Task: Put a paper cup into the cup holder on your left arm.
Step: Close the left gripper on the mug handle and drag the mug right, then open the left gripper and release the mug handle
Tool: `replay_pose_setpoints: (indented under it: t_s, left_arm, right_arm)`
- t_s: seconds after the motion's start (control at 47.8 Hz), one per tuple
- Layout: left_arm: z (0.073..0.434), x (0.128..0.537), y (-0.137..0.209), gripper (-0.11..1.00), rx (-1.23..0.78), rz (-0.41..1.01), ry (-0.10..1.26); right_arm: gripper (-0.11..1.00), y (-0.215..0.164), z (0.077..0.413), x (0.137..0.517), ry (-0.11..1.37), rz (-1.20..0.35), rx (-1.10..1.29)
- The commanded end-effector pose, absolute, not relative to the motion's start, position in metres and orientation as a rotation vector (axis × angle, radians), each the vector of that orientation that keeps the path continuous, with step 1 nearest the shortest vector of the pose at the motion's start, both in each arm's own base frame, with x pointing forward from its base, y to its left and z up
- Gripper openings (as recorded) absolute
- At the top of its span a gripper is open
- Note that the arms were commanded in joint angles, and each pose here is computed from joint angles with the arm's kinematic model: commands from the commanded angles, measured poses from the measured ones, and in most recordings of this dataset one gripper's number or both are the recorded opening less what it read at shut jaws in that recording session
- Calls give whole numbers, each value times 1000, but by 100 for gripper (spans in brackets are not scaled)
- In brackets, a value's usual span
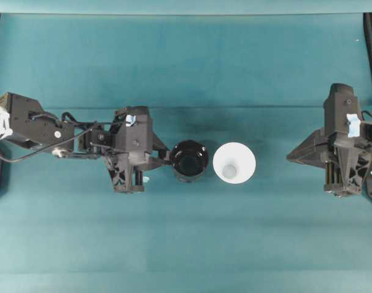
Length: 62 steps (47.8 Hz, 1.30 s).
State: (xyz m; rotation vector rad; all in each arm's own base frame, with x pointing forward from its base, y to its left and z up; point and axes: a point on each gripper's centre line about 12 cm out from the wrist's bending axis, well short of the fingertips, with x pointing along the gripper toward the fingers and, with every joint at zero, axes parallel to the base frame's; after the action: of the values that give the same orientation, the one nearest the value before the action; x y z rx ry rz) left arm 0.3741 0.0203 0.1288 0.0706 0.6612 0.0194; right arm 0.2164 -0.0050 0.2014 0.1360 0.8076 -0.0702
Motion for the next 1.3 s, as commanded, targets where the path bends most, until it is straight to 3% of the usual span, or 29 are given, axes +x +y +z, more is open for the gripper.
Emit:
replay_pose_setpoints:
  t_s: [0.0,1.046,1.109,1.277]
  left_arm:
    - [133,379,19,29,74,17,640]
    - [125,379,23,30,47,34,669]
    - [126,379,23,39,49,33,666]
    - [129,382,22,83,51,29,641]
  right_arm:
    - [-3,-5,209,220,783,-73,145]
    - [-3,-5,208,220,784,-73,147]
    - [-3,-5,209,220,783,-73,147]
    - [-3,-5,208,220,784,-73,147]
